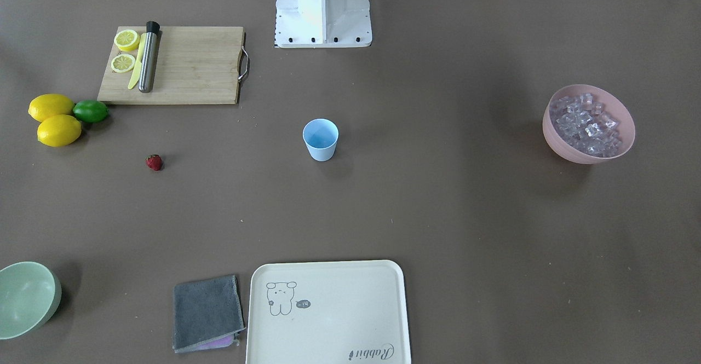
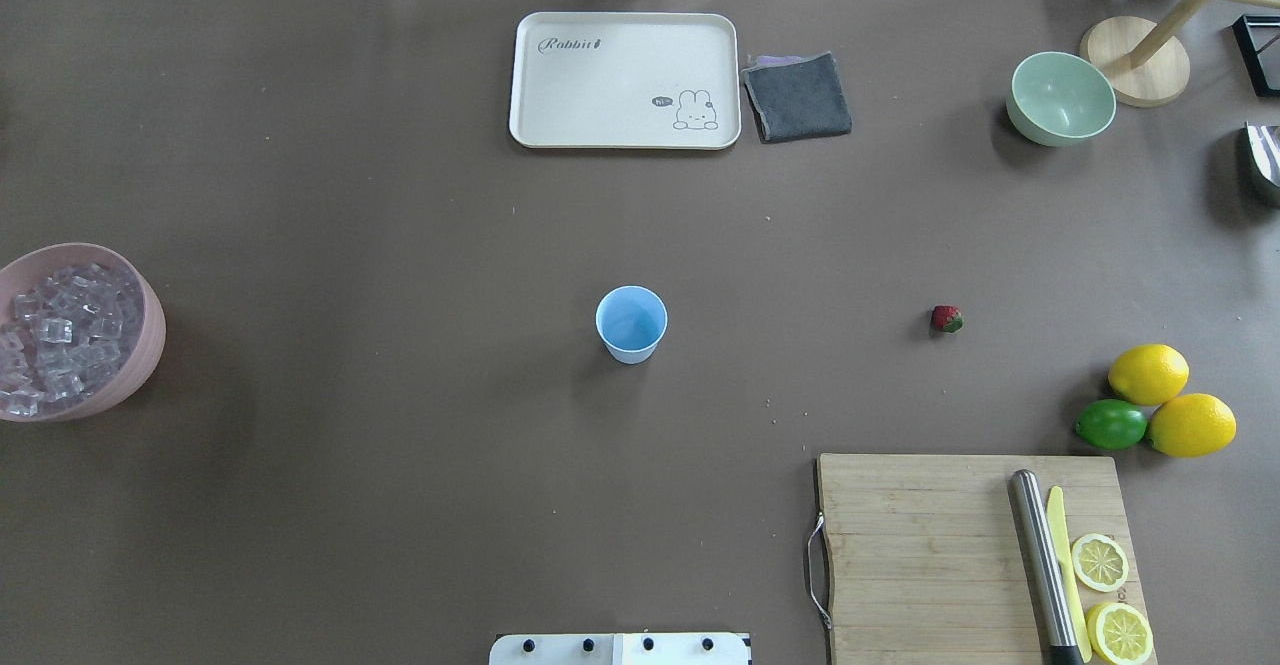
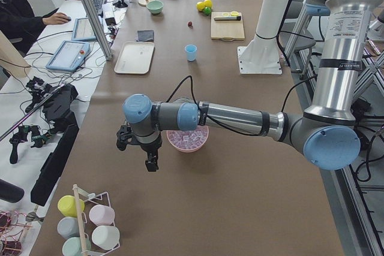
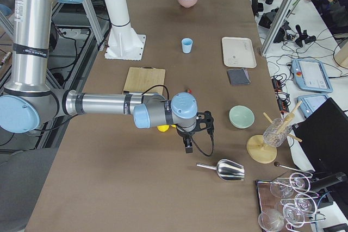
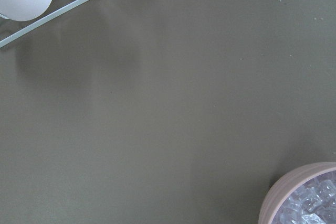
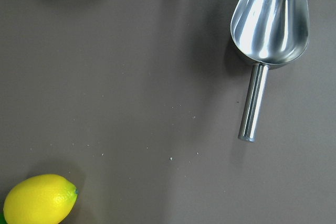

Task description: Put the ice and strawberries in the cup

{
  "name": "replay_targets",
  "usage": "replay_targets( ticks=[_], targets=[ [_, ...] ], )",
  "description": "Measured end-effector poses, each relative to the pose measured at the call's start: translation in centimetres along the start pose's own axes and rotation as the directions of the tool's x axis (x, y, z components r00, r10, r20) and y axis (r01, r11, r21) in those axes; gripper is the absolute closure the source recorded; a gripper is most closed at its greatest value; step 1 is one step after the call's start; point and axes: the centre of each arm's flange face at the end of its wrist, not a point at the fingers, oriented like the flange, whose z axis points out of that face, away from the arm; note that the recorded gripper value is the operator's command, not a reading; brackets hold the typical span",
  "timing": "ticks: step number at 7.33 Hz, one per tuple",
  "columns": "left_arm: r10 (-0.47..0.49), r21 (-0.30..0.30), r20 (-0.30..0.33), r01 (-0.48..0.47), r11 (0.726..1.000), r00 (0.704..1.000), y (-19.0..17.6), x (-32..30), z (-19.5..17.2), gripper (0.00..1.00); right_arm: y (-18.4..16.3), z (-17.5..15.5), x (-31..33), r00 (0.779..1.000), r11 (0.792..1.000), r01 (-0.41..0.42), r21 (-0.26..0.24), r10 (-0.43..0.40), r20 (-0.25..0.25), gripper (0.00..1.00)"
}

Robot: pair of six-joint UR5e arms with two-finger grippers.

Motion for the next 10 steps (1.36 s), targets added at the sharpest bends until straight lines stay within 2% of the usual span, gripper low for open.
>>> replay_targets(
  ticks=[6,10],
  targets=[
    [0.008,-0.012,0.001,-0.008,1.000,1.000,-0.2,0.4,0.6,0.02,-1.0,-0.1,-1.0,1.000,1.000,0.018,0.004,-0.018,-0.016,0.00],
    [0.014,-0.018,0.002,-0.014,1.000,1.000,-0.3,0.8,1.0,0.02,-0.8,0.7,-0.7,0.998,1.000,0.015,-0.016,-0.016,-0.055,0.00]
  ],
)
